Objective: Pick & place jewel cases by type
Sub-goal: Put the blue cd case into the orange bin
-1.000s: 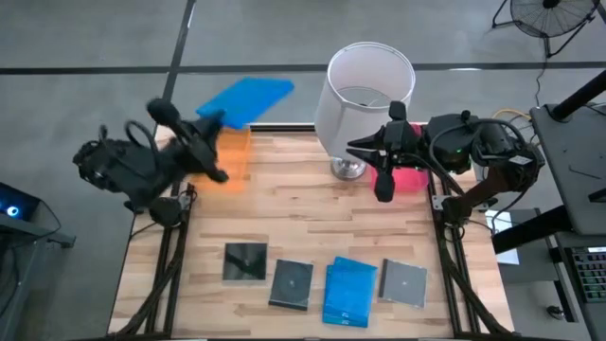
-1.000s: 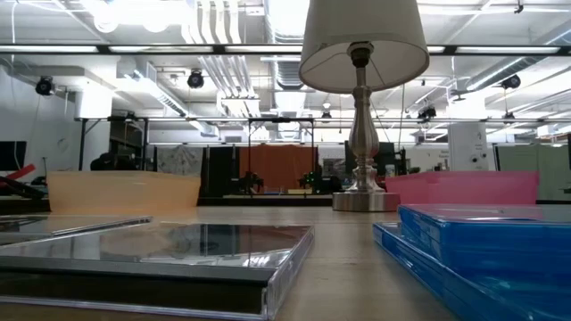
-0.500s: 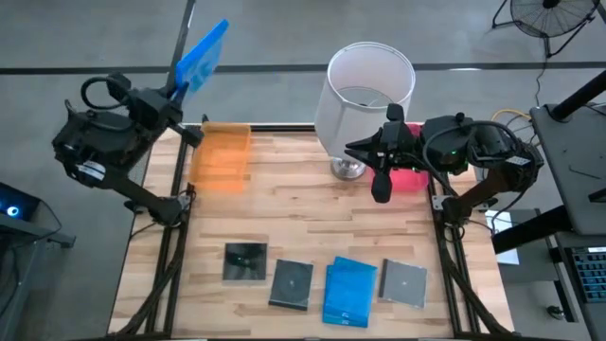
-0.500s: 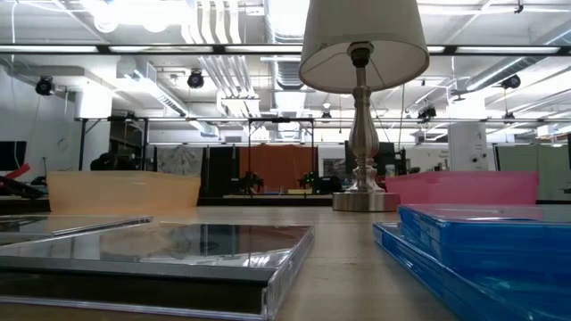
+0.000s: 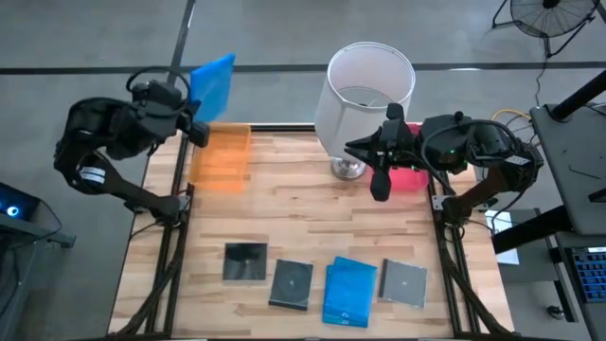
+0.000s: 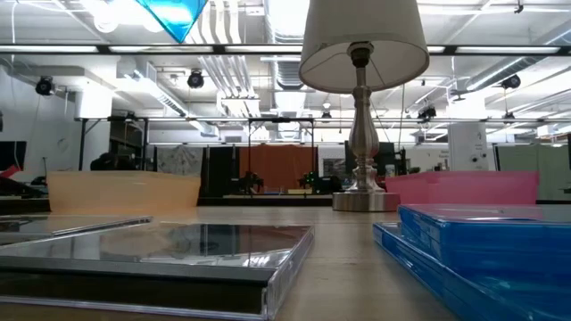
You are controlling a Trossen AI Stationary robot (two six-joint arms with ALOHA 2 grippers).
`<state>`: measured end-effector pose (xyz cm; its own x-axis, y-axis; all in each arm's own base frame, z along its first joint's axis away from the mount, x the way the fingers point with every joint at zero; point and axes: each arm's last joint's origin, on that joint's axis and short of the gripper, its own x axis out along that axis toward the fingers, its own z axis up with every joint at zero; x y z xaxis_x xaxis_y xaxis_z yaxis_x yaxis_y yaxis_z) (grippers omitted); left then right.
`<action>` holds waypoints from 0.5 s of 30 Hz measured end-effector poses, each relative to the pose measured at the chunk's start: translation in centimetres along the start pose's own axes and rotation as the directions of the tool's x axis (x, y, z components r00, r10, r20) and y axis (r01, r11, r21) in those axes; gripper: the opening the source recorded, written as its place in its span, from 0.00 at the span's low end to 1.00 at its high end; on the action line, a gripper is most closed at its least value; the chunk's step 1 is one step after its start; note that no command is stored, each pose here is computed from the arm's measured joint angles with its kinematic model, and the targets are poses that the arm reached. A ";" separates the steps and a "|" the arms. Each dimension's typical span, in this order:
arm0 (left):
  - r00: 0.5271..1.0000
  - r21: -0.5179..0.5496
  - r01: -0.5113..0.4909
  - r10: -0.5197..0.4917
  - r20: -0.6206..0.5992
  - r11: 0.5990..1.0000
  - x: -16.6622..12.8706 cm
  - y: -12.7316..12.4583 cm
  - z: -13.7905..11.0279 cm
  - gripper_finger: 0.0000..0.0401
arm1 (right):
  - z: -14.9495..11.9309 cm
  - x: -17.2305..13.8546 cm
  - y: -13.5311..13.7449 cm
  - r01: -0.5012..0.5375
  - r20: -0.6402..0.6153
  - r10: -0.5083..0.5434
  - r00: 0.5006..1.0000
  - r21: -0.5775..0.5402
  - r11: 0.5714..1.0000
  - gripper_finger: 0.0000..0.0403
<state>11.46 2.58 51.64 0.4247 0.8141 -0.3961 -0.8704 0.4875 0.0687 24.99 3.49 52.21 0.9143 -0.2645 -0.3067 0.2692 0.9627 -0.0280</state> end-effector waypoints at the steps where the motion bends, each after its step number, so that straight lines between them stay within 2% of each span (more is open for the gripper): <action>1: 1.000 -0.009 -0.017 0.017 -0.008 1.000 0.2 0.1 0.0 0.01 | 0.0 0.0 0.0 0.000 -0.001 0.000 1.000 0.002 1.000 0.11; 9: 0.987 -0.096 -0.074 0.059 -0.147 0.993 2.8 0.3 -0.3 0.01 | 0.0 0.0 0.0 0.000 -0.002 0.000 1.000 0.012 1.000 0.11; 15: 0.945 -0.118 -0.129 0.086 -0.316 0.985 5.8 0.8 -2.1 0.01 | -0.1 0.0 0.0 0.000 -0.003 0.000 1.000 0.013 1.000 0.11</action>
<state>12.74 7.01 47.50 0.2478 0.7114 -0.6576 -0.9413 0.3375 0.0103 25.01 3.51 52.15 0.9134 -0.2642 -0.3095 0.2730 0.9619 -0.0156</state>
